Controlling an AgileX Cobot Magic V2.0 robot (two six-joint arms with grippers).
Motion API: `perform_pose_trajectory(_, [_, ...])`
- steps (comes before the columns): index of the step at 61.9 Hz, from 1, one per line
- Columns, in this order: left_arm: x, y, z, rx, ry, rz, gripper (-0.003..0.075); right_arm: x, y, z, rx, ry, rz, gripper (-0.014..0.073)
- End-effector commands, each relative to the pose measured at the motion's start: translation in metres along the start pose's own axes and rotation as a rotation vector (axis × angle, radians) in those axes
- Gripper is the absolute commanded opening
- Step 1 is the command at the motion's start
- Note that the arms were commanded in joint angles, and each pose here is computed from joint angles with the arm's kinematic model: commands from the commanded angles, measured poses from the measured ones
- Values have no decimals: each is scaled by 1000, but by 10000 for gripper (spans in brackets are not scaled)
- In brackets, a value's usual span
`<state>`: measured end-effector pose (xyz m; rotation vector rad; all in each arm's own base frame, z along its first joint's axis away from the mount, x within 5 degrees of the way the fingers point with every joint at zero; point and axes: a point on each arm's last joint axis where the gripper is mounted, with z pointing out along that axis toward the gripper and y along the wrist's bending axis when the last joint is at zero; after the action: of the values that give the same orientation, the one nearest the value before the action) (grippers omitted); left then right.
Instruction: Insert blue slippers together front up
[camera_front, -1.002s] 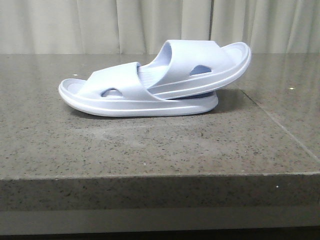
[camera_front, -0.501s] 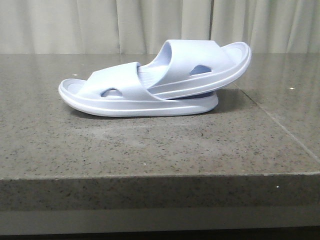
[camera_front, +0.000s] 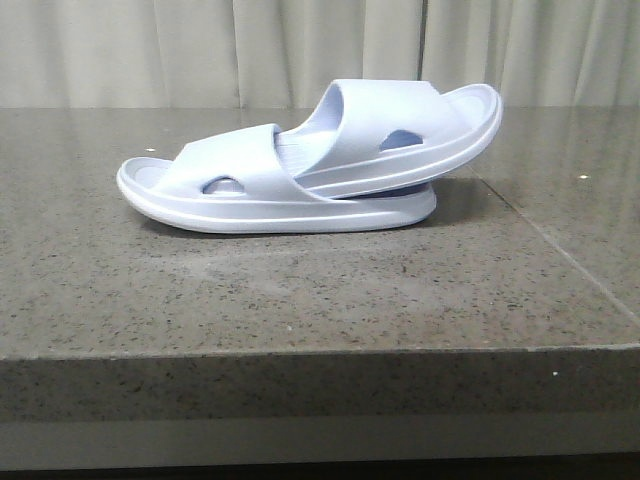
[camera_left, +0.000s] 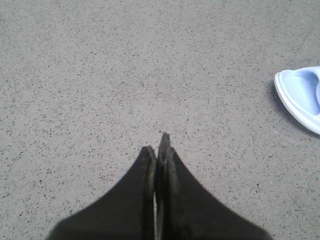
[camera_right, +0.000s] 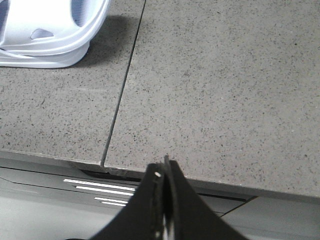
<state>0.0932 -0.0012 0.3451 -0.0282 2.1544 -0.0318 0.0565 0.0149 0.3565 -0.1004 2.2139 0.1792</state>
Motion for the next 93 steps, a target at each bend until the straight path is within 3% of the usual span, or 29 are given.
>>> perform_pose_trajectory(1, [-13,-1,-5,13,-96,-15,-20,-10,0,-4,7,-77,-10,-68])
perform_pose_trajectory(22, [-13,-1,-5,13,-96,-15,-20,-10,0,-4,7,-77,-10,-68])
perform_pose_trajectory(30, [-10,-1,-15,8,-171,-10,-20,-10,0,-4,7,-77,-10,-68])
perform_pose_trajectory(47, [43,2,-3,23,-510,-18,-20,-10,0,-4,7,-77,-10,-68])
perform_pose_trajectory(62, [103,4,23,45,-672,-61,-20,-10,0,-4,7,-77,-10,-68])
perform_pose_trajectory(76, [125,6,34,43,-770,-63,-20,-10,0,-4,7,-77,-10,-68])
perform_pose_trajectory(93, [128,6,37,46,-757,-55,-20,-10,0,-4,7,-70,-10,-68])
